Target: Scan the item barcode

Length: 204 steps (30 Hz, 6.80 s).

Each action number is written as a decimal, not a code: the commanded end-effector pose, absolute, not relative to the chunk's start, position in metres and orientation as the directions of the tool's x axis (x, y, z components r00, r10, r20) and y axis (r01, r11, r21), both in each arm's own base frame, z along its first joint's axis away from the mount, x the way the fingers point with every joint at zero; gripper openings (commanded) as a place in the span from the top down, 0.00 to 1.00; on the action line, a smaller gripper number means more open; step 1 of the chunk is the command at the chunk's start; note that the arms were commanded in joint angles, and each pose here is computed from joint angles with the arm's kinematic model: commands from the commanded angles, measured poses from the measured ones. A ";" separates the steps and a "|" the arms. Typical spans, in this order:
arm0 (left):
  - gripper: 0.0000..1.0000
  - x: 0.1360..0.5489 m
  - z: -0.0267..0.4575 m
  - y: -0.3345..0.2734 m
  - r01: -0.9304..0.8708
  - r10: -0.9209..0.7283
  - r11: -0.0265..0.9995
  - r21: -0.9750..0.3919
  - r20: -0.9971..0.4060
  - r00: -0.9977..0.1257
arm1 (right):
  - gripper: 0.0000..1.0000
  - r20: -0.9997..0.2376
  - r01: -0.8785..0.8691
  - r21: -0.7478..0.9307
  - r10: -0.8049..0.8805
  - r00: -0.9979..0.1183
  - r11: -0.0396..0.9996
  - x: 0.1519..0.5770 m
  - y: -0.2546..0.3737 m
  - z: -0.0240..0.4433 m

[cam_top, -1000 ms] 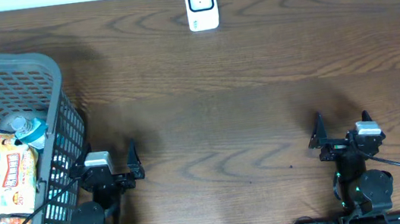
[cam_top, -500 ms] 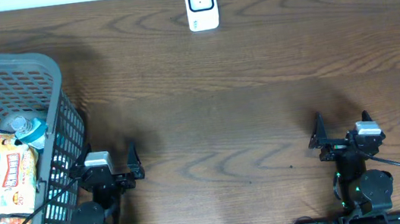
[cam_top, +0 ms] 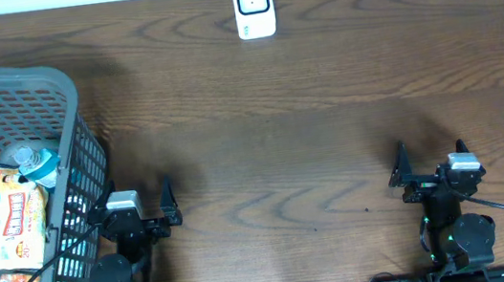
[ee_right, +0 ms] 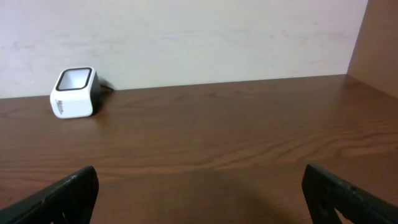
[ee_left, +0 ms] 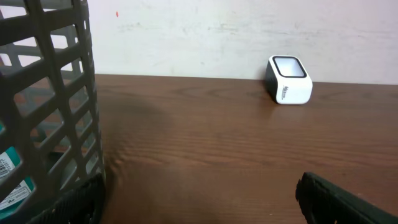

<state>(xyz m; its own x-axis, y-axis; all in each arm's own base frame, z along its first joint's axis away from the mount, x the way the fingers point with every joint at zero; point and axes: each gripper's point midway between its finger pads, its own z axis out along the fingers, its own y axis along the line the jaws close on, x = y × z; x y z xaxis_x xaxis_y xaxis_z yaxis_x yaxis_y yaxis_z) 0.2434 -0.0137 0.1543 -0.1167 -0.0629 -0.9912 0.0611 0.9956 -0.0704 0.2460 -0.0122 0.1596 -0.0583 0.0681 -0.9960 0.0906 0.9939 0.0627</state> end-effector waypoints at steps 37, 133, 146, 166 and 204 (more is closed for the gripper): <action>0.02 0.244 0.138 -0.012 0.050 -0.053 0.997 -0.061 -0.987 -0.152 | 0.01 -0.996 0.078 0.054 0.059 -0.062 0.996 0.246 -0.009 0.159; 0.02 0.263 0.470 0.015 -0.137 -0.146 0.984 -0.110 -0.945 -0.293 | 0.01 -0.996 0.078 0.054 0.059 -0.062 0.996 0.246 -0.009 0.159; 0.02 0.258 0.425 0.104 -0.703 -0.530 0.648 -0.293 -0.836 -0.141 | 0.01 -0.996 0.078 0.054 0.059 -0.062 0.996 0.246 -0.009 0.159; 0.02 0.282 0.248 0.169 -0.986 -0.936 0.024 -0.162 -0.350 0.035 | 0.01 -0.996 0.078 0.054 0.059 -0.062 0.996 0.246 -0.009 0.159; 0.34 0.308 0.120 0.178 -0.989 -0.981 0.000 0.149 -0.193 -0.029 | 0.01 -0.996 0.078 0.054 0.059 -0.062 0.996 0.246 -0.009 0.159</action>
